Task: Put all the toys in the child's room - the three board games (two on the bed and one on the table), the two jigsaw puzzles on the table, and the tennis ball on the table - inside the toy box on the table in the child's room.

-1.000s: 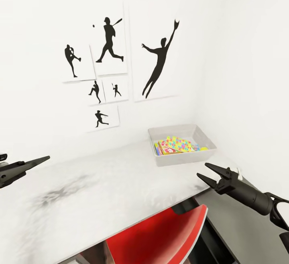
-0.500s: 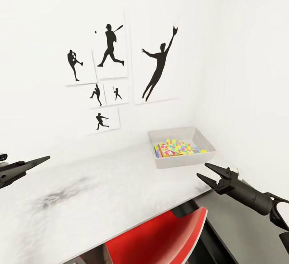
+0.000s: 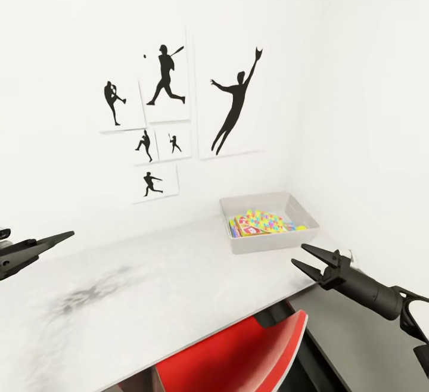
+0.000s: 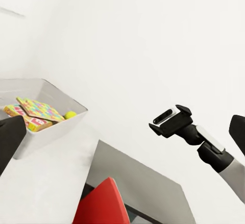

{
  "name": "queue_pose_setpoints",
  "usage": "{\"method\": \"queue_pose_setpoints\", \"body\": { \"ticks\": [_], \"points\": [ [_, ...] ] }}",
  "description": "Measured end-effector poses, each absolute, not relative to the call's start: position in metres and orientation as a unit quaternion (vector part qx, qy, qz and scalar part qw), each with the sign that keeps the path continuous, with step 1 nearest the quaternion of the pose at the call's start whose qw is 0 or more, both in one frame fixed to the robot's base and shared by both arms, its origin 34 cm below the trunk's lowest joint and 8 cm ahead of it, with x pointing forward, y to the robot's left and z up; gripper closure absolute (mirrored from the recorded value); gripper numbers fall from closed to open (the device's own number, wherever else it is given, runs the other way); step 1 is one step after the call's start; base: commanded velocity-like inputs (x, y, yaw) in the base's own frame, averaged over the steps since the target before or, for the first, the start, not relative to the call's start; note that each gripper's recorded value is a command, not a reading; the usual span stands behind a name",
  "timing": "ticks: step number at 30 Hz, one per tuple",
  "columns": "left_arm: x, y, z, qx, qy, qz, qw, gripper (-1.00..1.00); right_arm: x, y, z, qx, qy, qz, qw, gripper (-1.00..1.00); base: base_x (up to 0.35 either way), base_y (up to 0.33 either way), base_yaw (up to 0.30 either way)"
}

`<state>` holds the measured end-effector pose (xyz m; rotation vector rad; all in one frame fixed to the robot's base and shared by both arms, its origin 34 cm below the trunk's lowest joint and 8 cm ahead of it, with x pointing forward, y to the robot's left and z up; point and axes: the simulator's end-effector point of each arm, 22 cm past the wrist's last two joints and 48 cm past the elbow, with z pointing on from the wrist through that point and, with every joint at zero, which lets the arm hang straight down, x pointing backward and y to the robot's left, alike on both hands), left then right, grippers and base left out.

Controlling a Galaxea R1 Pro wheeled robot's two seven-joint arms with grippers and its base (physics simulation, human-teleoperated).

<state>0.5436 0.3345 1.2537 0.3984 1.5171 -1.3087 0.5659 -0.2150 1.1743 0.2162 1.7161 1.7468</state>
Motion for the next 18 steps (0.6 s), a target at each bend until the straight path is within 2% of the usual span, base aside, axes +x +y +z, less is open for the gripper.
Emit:
{"method": "queue_pose_setpoints", "body": {
  "ticks": [11,18],
  "points": [
    [0.54,0.335,1.26,0.171,0.63,-0.543,0.528,-1.0,0.563,-0.215,1.183,0.077,0.655,0.67,0.342,-1.0,0.0,0.0,0.001],
    [0.537,0.335,1.265,0.174,0.627,-0.542,0.532,-1.0,0.561,-0.215,1.188,0.073,0.652,0.671,0.345,-1.0,0.0,0.0,0.057]
  ]
}}
